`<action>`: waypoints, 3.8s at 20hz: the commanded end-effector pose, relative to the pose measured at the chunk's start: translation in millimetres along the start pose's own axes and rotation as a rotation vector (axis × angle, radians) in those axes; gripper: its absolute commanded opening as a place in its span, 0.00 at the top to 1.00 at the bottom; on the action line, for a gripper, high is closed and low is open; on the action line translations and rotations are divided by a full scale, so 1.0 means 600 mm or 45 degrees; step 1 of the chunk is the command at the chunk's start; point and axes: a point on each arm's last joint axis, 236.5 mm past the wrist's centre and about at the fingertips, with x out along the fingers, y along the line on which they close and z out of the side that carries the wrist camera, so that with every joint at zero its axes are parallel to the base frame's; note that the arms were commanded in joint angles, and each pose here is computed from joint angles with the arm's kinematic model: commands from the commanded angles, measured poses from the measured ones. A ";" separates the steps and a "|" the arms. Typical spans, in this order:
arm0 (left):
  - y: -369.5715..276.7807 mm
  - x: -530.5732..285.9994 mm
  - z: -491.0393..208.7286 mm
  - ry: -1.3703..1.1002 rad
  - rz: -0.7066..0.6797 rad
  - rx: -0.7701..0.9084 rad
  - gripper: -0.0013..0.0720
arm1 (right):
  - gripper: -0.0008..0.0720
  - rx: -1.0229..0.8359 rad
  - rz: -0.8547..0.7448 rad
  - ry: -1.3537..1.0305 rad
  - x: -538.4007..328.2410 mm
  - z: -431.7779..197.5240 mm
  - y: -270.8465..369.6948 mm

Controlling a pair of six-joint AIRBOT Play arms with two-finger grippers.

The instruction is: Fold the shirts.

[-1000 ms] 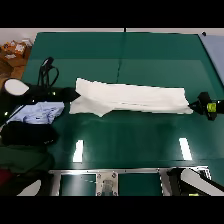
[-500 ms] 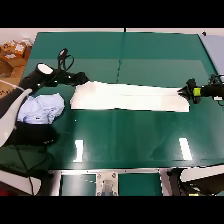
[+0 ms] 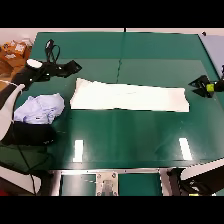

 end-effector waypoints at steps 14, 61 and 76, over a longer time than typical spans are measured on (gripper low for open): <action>-0.128 0.040 -0.099 0.218 -0.144 0.147 0.95 | 0.97 -0.181 0.224 0.448 0.127 -0.124 0.025; 0.052 -0.221 -0.009 0.687 0.685 0.256 0.95 | 0.27 -0.545 0.535 0.411 0.348 -0.645 0.755; 0.053 -0.219 -0.005 0.670 0.687 0.249 0.95 | 0.24 -0.255 0.077 0.370 0.164 -0.281 0.297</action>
